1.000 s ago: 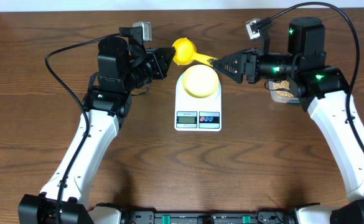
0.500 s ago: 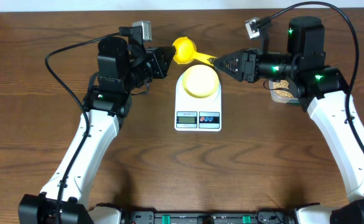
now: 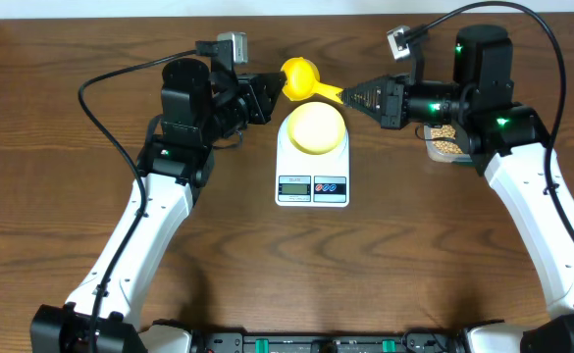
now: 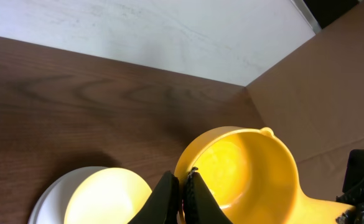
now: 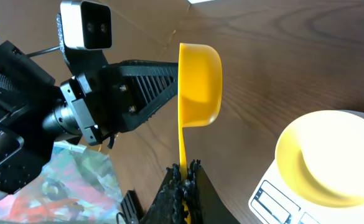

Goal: Scoop item into bowl and weigh 50g on scale
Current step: 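Carry the scoop above the scale and pass it to the right gripper, then move the scoop with the right gripper over the soybean tub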

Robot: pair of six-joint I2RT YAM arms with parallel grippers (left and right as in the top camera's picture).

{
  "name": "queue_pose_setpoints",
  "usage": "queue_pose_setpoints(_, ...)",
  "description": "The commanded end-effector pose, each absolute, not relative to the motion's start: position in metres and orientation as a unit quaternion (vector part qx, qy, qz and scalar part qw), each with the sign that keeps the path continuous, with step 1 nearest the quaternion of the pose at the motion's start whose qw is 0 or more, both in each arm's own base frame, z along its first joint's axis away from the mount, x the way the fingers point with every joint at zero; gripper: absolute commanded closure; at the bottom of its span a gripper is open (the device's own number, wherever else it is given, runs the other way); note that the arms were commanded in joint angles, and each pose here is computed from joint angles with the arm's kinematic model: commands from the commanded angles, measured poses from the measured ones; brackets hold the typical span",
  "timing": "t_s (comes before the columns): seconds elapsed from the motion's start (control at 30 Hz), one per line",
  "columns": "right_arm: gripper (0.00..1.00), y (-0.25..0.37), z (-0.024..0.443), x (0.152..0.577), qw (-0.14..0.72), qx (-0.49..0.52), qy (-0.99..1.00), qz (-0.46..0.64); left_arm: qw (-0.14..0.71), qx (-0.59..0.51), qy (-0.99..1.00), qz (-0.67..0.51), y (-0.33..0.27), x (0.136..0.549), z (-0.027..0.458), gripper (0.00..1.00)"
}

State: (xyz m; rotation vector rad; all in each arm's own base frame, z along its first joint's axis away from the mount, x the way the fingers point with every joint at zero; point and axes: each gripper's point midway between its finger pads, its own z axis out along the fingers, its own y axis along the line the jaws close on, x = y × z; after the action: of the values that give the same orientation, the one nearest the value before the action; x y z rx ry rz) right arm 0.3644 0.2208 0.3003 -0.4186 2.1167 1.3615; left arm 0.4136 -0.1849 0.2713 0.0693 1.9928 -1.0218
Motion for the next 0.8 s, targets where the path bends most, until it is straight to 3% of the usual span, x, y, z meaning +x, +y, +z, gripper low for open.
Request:
queue_pose_setpoints(0.0,0.99,0.226,0.310,0.361,0.296,-0.172,0.784,0.517,0.442,0.026,0.795,-0.415,-0.185,0.416,0.281,0.93)
queue_pose_setpoints(0.23,0.99,0.227,0.307,0.365,0.298,-0.158,0.794,0.506,0.452,0.030,0.788,-0.417,-0.186,0.418,0.286,0.93)
queue_pose_setpoints(0.27,0.99,0.227,0.306,0.366,0.301,-0.154,0.797,0.501,0.458,0.032,0.784,-0.418,-0.186,0.418,0.290,0.87)
queue_pose_setpoints(0.3,0.99,0.227,0.305,0.368,0.304,-0.152,0.799,0.495,0.466,0.036,0.778,-0.420,-0.186,0.420,0.294,0.68)
queue_pose_setpoints(0.43,0.99,0.222,0.306,0.380,0.332,-0.143,0.803,0.474,0.491,0.046,0.760,-0.424,-0.187,0.422,0.309,0.33)
queue_pose_setpoints(0.63,0.98,0.208,0.309,0.400,0.377,-0.120,0.816,0.421,0.508,0.071,0.751,-0.415,-0.187,0.417,0.319,0.29)
queue_pose_setpoints(0.77,0.98,0.180,0.307,0.416,0.411,-0.099,0.848,0.320,0.512,0.112,0.770,-0.364,-0.181,0.406,0.309,0.29)
